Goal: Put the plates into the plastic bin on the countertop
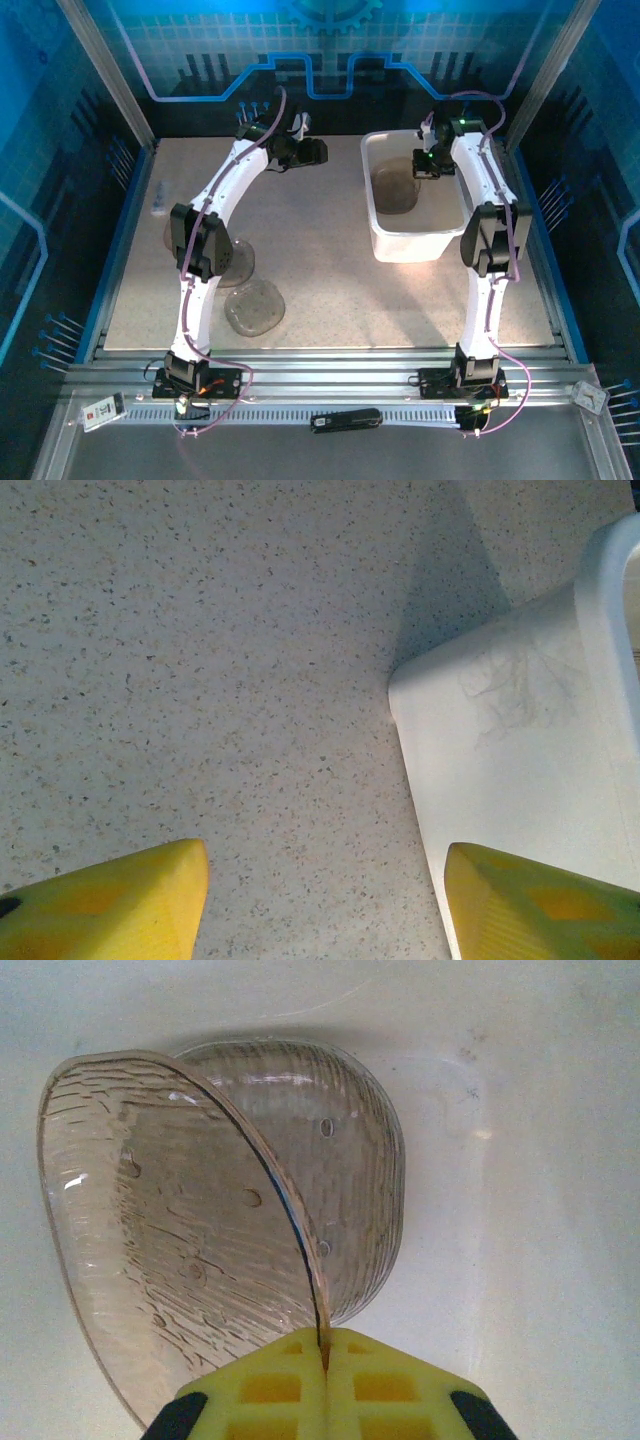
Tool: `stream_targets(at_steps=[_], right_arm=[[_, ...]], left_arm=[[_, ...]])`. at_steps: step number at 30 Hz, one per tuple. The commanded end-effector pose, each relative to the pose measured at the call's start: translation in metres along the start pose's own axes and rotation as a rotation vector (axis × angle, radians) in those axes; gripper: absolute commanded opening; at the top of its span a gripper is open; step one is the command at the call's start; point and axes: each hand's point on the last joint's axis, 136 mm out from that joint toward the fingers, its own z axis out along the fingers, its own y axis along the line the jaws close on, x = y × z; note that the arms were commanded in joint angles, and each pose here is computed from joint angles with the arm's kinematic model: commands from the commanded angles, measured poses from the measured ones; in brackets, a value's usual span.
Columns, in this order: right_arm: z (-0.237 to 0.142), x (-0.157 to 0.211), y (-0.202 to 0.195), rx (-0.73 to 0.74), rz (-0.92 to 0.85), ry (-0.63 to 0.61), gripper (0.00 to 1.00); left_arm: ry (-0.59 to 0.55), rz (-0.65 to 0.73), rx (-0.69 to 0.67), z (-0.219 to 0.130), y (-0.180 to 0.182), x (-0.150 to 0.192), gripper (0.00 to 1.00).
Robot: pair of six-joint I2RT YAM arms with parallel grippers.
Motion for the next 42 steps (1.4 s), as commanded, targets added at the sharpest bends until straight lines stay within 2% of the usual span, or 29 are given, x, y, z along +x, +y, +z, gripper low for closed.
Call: stream_targets(at_steps=[1,14,18,21,25,36,42], right_arm=[[0.020,-0.005,0.004,-0.010,0.015,-0.006,0.00],[0.051,-0.008,-0.012,0.050,0.024,0.003,0.00],[0.055,-0.013,-0.012,0.048,0.033,-0.011,0.05],[0.054,-0.017,-0.010,0.041,0.038,-0.024,0.17],[0.049,-0.020,-0.009,0.044,0.033,-0.031,0.27],[0.037,-0.021,-0.006,0.047,0.013,-0.040,0.46],[-0.003,-0.038,0.018,-0.021,-0.030,-0.141,0.50]], left_arm=[[-0.002,-0.031,0.024,-0.006,-0.003,-0.001,0.64],[0.013,-0.045,0.019,0.004,0.001,0.001,0.64],[0.015,-0.048,0.020,0.006,0.001,0.001,0.65],[0.016,-0.049,0.019,0.005,0.001,0.001,0.65],[0.016,-0.048,0.019,0.004,0.001,0.001,0.64],[0.015,-0.036,0.031,-0.001,-0.008,0.002,0.65],[0.014,-0.014,0.063,-0.006,-0.024,0.004,0.65]])
